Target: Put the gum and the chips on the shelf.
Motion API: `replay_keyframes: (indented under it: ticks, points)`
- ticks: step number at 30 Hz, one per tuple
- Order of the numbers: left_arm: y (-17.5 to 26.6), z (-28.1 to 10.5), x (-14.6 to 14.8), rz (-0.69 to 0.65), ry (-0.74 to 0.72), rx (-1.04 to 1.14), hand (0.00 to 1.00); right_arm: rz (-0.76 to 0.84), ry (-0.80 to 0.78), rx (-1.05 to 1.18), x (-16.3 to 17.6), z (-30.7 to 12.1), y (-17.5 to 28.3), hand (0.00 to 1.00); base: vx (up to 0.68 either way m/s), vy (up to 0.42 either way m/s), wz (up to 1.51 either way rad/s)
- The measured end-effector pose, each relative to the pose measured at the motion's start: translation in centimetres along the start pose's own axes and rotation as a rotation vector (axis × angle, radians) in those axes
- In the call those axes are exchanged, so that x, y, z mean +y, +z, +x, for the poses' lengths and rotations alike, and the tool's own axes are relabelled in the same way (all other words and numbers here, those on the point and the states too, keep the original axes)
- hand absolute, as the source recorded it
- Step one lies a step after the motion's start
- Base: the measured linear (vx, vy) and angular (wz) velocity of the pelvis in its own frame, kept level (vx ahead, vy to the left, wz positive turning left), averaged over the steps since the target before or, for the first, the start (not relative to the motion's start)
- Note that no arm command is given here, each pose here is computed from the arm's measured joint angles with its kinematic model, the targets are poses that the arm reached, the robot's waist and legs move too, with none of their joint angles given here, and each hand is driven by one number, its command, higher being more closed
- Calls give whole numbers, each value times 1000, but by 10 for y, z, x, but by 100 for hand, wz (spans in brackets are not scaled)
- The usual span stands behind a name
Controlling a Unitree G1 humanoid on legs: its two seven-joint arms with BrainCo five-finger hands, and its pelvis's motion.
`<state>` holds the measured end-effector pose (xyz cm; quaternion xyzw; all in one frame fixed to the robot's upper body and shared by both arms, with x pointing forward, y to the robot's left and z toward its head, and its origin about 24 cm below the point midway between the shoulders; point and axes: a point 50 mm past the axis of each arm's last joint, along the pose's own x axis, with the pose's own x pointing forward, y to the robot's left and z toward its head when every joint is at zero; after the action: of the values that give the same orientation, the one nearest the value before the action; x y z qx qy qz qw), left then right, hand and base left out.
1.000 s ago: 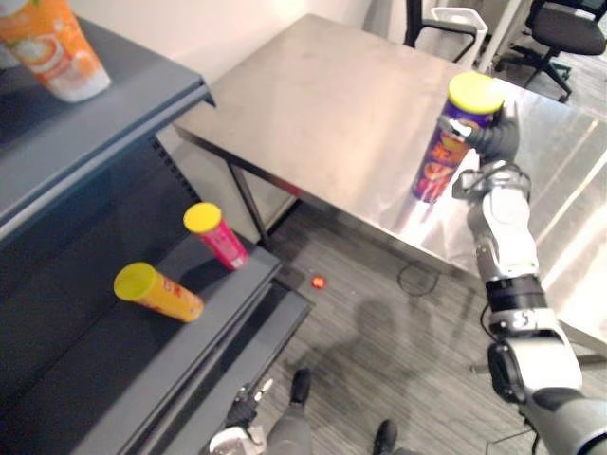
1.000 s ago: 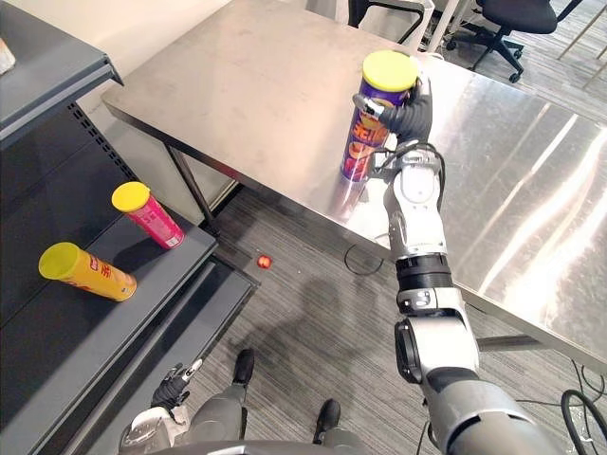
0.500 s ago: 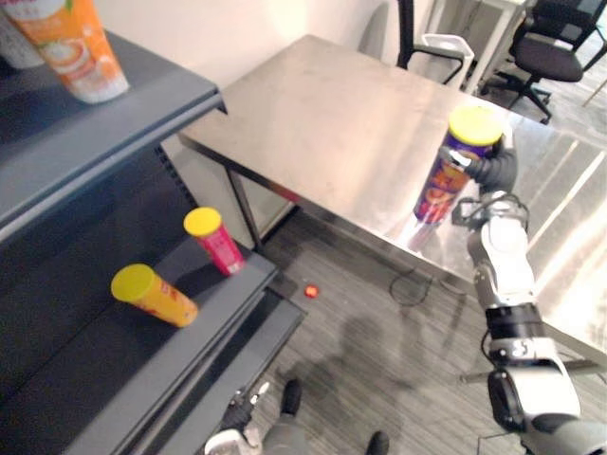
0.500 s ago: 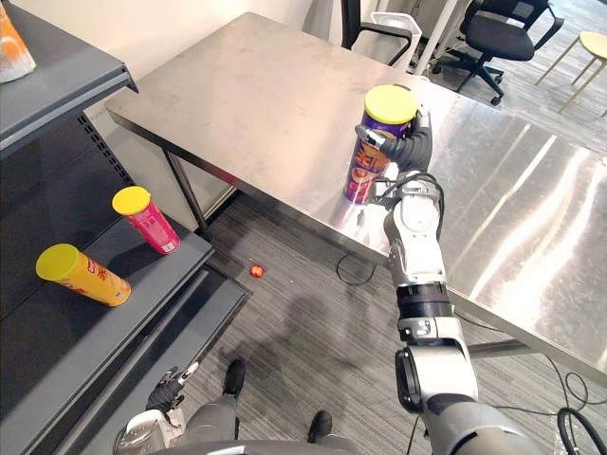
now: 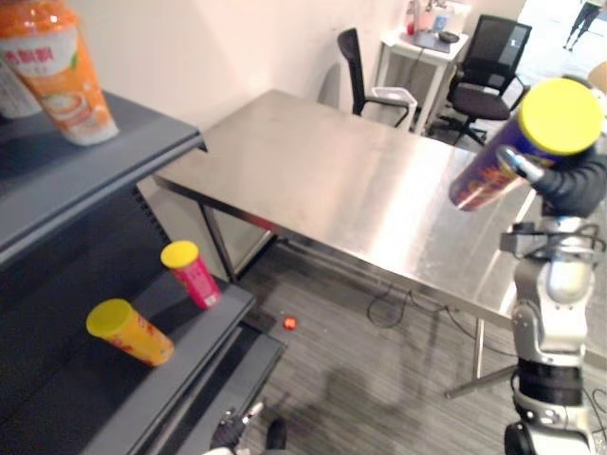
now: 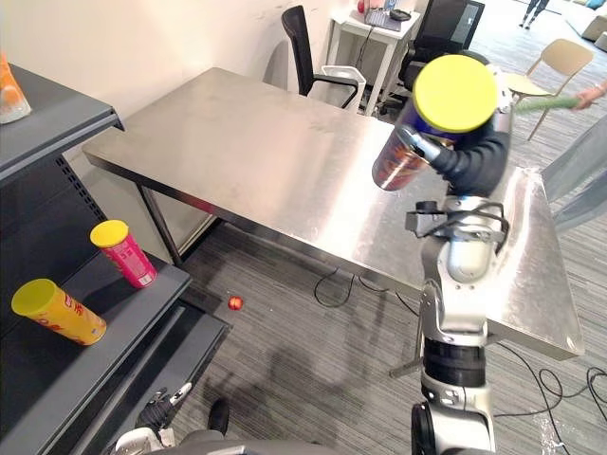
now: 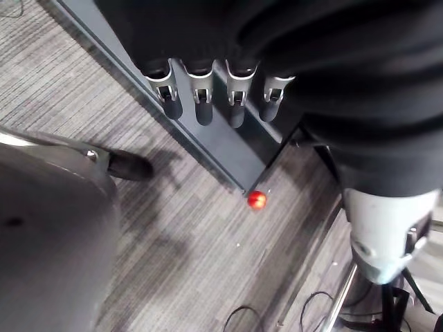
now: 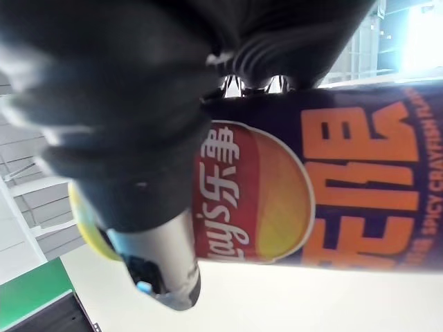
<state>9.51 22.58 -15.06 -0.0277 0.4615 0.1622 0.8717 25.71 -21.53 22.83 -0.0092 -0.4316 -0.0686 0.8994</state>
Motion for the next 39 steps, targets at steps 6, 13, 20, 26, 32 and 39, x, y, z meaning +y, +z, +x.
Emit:
replay_keyframes:
  ticks: [6,13,20,26,32,39]
  points:
    - [-8,-3,7,-3,14,21,0,15,15,-2,-6,-6,5,100,-7,1,-4]
    - [-51,-19,19,-40,-6,175,0,72,70,75,-4,-26,-2,100,15,-3,-21]
    - [-56,-22,19,-153,-34,187,0,217,98,166,19,-44,-16,100,-22,-36,18]
    - [-53,-21,10,-220,-35,156,0,317,125,166,38,-44,-17,100,-177,-132,99]
    - [-62,-25,12,-269,-4,185,0,245,-5,118,12,-33,-13,100,-191,-91,160]
    - [-70,-28,4,-325,-10,215,0,142,-118,99,-14,-34,-10,100,-81,88,129]
